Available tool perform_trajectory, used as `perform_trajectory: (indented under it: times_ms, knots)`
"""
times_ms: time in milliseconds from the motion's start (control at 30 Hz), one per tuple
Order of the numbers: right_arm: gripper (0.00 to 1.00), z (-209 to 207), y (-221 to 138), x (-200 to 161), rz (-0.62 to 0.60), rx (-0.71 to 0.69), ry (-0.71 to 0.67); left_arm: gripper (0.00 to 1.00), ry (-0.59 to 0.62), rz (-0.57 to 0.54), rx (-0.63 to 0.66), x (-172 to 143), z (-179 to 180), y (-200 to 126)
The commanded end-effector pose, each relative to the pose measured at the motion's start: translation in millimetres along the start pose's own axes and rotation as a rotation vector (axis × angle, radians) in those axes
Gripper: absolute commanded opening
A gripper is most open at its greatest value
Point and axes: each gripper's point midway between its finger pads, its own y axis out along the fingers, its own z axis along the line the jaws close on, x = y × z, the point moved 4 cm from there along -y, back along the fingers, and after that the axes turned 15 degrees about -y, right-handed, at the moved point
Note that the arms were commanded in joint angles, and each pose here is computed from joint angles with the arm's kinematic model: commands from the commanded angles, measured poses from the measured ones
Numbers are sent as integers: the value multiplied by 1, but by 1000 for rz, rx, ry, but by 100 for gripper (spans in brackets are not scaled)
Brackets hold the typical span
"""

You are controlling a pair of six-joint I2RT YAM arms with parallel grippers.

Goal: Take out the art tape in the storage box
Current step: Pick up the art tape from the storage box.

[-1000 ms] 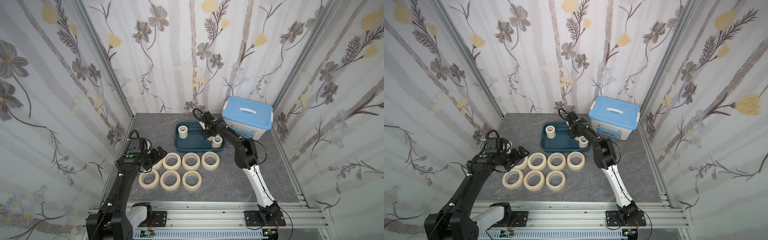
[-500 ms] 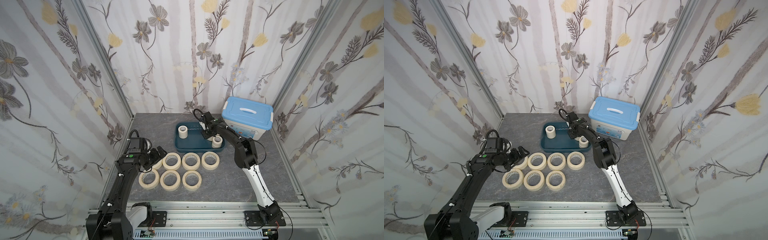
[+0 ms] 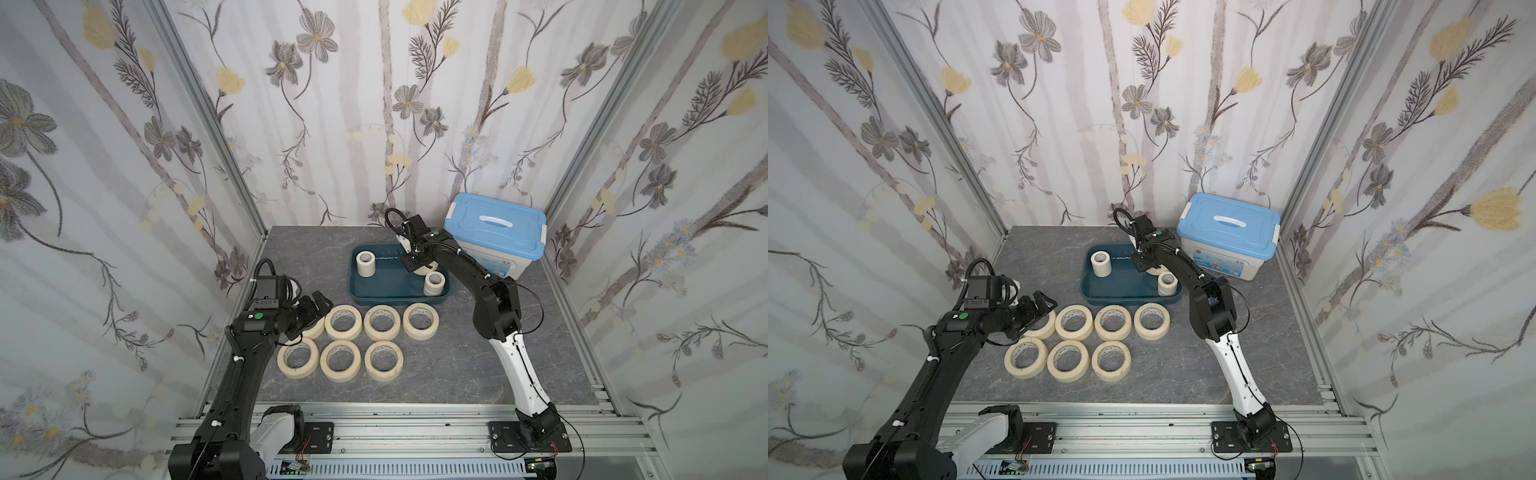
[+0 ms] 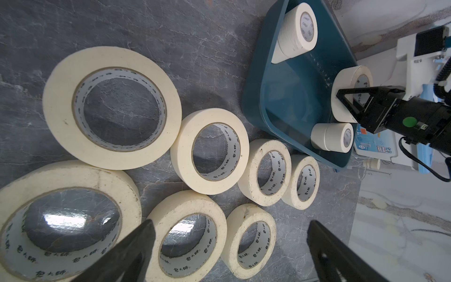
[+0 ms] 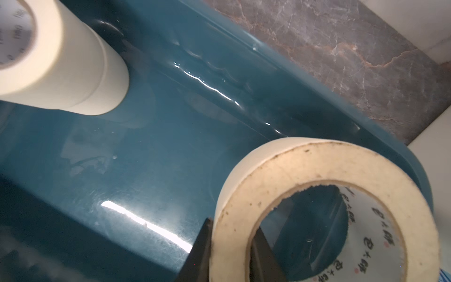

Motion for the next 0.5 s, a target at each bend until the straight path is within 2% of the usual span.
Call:
perform_trajectory:
  times_ms: [0, 467]
  knots:
    - [16, 0, -25, 13, -45, -14, -21, 100, 13, -10, 2, 0, -1, -4]
    - [16, 30, -112, 21, -115, -12, -70, 100, 12, 9, -45, -11, -4, -11]
